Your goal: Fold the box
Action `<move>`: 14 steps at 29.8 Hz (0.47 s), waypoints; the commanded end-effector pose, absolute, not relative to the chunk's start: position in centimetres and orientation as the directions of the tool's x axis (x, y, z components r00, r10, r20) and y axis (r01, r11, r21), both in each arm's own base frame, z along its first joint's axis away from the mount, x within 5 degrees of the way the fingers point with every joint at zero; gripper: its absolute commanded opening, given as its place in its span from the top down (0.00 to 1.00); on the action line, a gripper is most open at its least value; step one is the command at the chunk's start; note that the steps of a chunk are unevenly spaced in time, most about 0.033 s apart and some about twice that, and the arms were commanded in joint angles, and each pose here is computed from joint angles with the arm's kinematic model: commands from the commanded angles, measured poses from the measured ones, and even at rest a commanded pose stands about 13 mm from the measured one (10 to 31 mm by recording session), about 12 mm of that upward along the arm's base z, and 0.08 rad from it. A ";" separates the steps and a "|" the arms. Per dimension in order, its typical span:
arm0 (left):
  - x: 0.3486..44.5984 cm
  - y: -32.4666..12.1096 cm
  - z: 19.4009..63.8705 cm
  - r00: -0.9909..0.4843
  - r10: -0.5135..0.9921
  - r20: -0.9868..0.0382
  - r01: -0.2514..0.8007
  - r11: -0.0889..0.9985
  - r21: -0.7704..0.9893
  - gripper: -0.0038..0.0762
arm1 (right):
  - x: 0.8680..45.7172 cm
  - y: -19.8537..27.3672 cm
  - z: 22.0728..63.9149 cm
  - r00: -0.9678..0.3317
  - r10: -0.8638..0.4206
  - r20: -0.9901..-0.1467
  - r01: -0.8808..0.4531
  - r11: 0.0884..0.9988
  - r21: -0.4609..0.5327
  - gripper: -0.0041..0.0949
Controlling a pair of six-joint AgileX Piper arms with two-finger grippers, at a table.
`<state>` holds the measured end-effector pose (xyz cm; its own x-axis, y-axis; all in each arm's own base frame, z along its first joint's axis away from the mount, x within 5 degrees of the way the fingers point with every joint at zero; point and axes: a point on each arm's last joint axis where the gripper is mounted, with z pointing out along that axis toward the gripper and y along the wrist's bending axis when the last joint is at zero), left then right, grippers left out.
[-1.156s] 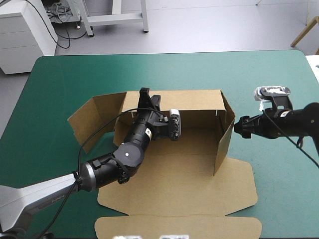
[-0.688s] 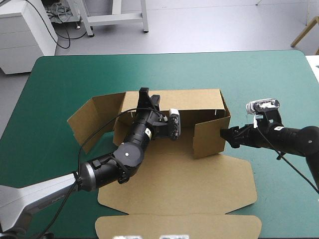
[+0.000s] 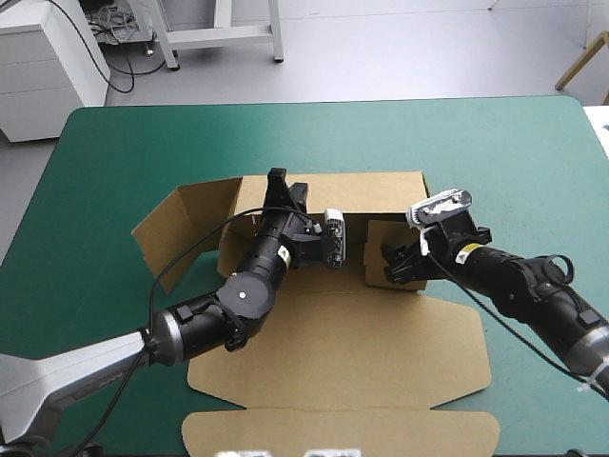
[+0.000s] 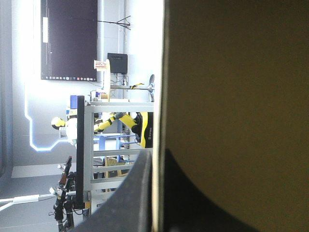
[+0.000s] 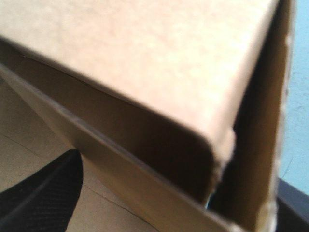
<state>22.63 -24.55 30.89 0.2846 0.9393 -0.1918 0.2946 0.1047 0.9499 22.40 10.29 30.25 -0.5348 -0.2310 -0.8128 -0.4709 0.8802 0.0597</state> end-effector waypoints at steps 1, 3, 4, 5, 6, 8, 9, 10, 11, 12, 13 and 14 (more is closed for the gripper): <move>22.4 -24.2 34.0 0.322 0.931 -0.174 0.169 0.124 0.978 0.96 | 23.4 10.9 31.3 -0.468 -0.159 -0.869 -0.442 0.894 0.075 0.28; 22.4 -24.2 34.0 0.323 0.931 -0.173 0.168 0.124 0.978 0.96 | 23.8 11.0 31.0 -0.475 -0.149 -0.867 -0.433 0.898 0.083 0.34; 22.4 -24.2 34.0 0.323 0.931 -0.173 0.168 0.124 0.978 0.96 | 23.8 11.0 31.0 -0.473 -0.150 -0.868 -0.433 0.898 0.080 0.38; 22.4 -24.2 34.0 0.323 0.931 -0.173 0.168 0.124 0.978 0.96 | 23.9 11.0 31.0 -0.471 -0.149 -0.869 -0.432 0.899 0.080 0.46; 22.4 -24.2 34.0 0.323 0.931 -0.173 0.168 0.124 0.978 0.96 | 24.0 11.0 30.9 -0.471 -0.149 -0.870 -0.431 0.899 0.080 0.52; 22.4 -24.2 34.0 0.323 0.931 -0.173 0.168 0.124 0.978 0.96 | 24.0 11.0 31.0 -0.466 -0.149 -0.872 -0.431 0.899 0.077 0.70; 22.4 -24.2 34.0 0.323 0.931 -0.173 0.168 0.124 0.978 0.96 | 24.0 11.0 31.0 -0.463 -0.153 -0.873 -0.433 0.899 0.072 0.77; 22.4 -24.2 34.0 0.323 0.931 -0.173 0.168 0.124 0.978 0.96 | 24.0 11.0 31.0 -0.459 -0.160 -0.874 -0.436 0.897 0.065 0.87; 22.4 -24.2 34.0 0.324 0.931 -0.171 0.166 0.122 0.978 0.96 | 24.0 11.0 31.0 -0.455 -0.170 -0.874 -0.441 0.896 0.056 0.97; 22.4 -24.2 34.1 0.325 0.931 -0.169 0.164 0.121 0.979 0.96 | 24.0 11.0 31.0 -0.454 -0.171 -0.874 -0.442 0.895 0.054 0.97; 22.4 -24.2 34.1 0.327 0.930 -0.166 0.161 0.118 0.980 0.96 | 24.0 11.0 31.0 -0.455 -0.172 -0.873 -0.443 0.895 0.054 0.97; 22.4 -24.2 34.1 0.327 0.930 -0.165 0.160 0.118 0.980 0.96 | 24.0 11.0 31.0 -0.455 -0.172 -0.873 -0.443 0.895 0.054 0.98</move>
